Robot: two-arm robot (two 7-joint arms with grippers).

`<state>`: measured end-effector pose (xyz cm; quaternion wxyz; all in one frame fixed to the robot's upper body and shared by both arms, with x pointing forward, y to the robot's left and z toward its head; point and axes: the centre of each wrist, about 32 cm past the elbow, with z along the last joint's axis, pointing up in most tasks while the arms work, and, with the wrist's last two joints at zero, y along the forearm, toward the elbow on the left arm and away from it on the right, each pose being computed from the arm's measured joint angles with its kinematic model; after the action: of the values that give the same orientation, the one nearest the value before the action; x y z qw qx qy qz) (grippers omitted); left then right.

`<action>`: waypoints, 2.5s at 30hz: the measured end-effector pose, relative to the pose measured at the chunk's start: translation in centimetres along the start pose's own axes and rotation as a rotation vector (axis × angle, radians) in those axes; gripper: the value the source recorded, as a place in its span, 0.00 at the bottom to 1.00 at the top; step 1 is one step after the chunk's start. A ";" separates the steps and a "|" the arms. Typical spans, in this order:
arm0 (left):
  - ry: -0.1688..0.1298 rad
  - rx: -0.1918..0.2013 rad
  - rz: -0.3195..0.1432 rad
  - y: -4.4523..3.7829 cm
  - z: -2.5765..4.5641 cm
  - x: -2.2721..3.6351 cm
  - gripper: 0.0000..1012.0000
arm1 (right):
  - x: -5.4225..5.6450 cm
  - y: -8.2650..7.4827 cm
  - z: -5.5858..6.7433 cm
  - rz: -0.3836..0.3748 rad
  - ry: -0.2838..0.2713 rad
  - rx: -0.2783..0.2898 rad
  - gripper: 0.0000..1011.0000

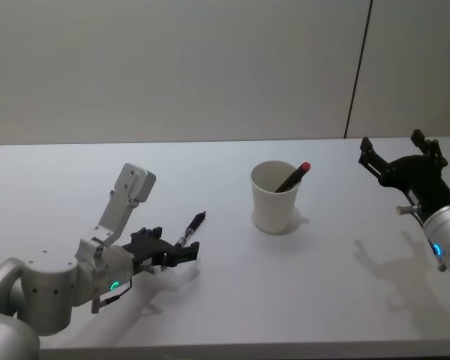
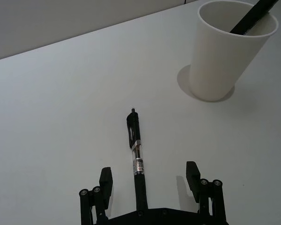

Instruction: Place the pen into the pen holder.

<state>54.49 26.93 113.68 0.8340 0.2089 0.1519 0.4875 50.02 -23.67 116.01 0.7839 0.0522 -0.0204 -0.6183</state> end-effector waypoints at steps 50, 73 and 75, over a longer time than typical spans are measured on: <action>0.027 -0.018 0.055 -0.51 -1.70 1.05 0.99 | 0.0 0.0 0.0 0.000 0.000 0.000 0.99; 0.004 -0.039 0.061 -0.68 -1.51 1.29 0.99 | 0.0 0.0 0.0 0.000 0.000 0.000 0.99; 0.003 -0.040 0.061 -0.69 -1.49 1.31 0.99 | 0.0 0.0 0.0 0.000 0.000 0.000 0.99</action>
<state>54.95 28.08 111.98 0.8224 0.1962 0.1367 0.5161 50.02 -23.67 116.01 0.7840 0.0522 -0.0204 -0.6183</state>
